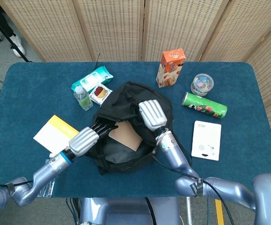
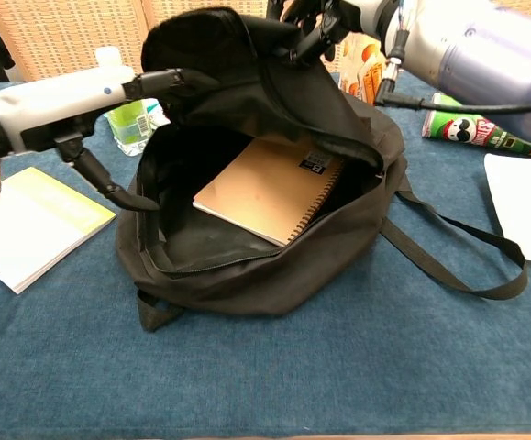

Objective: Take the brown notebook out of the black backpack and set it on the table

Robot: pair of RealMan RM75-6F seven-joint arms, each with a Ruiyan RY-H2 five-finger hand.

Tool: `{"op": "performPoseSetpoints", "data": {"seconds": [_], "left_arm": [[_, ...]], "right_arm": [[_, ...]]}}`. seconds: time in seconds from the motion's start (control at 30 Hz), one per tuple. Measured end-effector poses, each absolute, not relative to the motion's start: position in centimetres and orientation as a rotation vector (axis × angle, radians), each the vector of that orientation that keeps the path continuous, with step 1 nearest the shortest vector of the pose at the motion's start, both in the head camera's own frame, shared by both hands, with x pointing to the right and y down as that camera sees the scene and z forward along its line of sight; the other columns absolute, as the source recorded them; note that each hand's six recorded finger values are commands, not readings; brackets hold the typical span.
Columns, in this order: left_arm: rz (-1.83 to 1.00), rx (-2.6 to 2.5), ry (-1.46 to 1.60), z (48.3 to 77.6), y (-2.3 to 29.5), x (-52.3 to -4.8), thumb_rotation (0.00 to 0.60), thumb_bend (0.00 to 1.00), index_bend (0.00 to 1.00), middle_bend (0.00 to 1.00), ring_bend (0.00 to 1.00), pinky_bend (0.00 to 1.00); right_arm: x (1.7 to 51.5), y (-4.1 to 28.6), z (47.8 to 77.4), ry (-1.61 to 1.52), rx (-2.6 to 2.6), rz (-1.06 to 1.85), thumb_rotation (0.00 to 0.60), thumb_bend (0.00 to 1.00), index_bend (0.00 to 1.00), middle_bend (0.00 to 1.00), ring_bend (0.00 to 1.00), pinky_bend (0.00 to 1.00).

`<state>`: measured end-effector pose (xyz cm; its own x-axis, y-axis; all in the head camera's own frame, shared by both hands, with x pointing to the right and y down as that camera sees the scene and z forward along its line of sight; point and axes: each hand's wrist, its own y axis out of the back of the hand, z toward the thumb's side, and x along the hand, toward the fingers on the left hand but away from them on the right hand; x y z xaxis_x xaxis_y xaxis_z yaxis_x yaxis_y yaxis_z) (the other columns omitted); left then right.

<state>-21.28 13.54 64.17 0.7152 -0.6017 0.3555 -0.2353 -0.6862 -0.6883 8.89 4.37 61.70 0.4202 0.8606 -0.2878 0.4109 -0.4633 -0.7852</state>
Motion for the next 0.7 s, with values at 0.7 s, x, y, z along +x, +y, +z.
{"op": "performPoseSetpoints", "data": {"seconds": [0.7], "left_arm": [[-0.895,-2.274,0.532,70.4,12.2,-14.5,0.6,0.16,0.07,0.0,0.0,0.08]], "right_arm": [[10.0,4.1,60.8,-1.104,-2.127,0.933,0.6,0.62,0.64,0.68,0.59,0.63]]}}
